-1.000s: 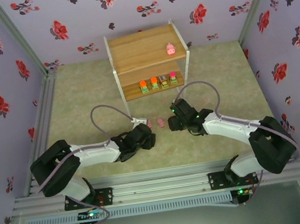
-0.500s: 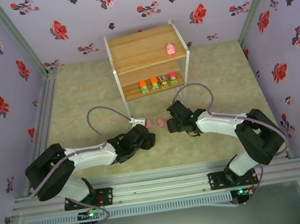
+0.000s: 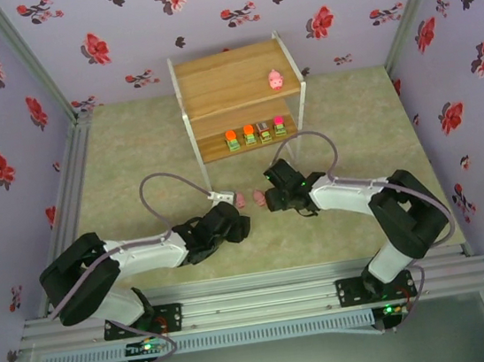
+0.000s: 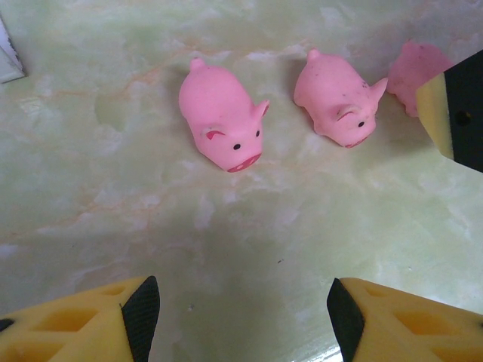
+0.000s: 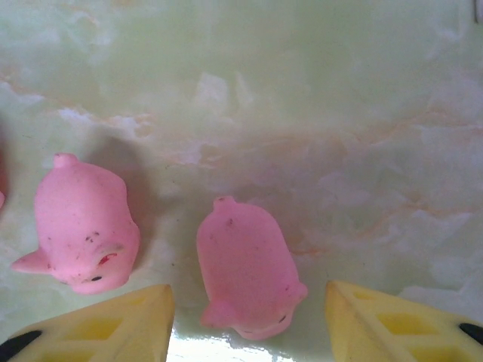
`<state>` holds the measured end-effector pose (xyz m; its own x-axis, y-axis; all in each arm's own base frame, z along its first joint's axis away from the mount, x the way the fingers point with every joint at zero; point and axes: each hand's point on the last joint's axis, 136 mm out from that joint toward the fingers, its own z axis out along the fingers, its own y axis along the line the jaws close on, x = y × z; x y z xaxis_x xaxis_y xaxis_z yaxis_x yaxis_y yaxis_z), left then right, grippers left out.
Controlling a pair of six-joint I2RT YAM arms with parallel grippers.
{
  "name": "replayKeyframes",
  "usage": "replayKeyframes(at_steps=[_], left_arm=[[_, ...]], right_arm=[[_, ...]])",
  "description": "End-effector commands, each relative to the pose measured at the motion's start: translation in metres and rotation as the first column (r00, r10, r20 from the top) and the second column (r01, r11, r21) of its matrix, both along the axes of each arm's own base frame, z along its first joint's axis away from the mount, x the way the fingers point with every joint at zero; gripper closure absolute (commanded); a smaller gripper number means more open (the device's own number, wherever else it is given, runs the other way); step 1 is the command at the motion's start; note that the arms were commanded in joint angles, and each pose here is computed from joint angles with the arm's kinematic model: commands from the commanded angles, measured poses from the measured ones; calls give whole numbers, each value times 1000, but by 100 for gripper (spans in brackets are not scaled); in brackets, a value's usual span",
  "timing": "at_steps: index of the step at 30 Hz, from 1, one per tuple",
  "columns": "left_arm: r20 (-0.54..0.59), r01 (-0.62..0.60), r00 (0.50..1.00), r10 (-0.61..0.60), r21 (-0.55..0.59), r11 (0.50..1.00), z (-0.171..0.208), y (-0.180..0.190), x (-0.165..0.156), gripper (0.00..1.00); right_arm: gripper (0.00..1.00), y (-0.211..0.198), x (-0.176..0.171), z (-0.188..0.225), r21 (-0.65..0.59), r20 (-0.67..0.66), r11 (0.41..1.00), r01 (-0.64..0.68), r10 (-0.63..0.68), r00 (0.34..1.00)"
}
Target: Place and organize the plastic toys onto the shelf
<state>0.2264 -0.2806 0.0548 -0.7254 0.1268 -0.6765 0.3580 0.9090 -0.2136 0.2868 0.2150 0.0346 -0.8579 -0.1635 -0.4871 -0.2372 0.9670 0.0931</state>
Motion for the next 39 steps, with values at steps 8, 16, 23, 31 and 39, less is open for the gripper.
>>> replayKeyframes(at_steps=[8, 16, 23, 31, 39], left_arm=[[6, -21, 1000, 22, -50, 999, 9, 1, 1, 35], [6, -22, 1000, 22, -47, 999, 9, 1, 1, 35], [5, -22, 1000, 23, -47, 999, 9, 2, 1, 35], [5, -20, 1000, 20, -48, 999, 11, 2, 1, 35], [9, -20, 1000, 21, -56, 998, 13, 3, 0, 35]], right_arm=[[56, 5, 8, -2, -18, 8, 1000, -12, 12, 1000], [60, 6, 9, -6, -27, 3, 1000, -15, 15, 1000], [62, 5, 10, -10, -36, -3, 999, -13, 13, 1000], [68, 3, 10, -8, -41, 1, 999, -10, 10, 1000], [72, -1, 6, -5, -40, 10, 999, -1, 2, 1000]])
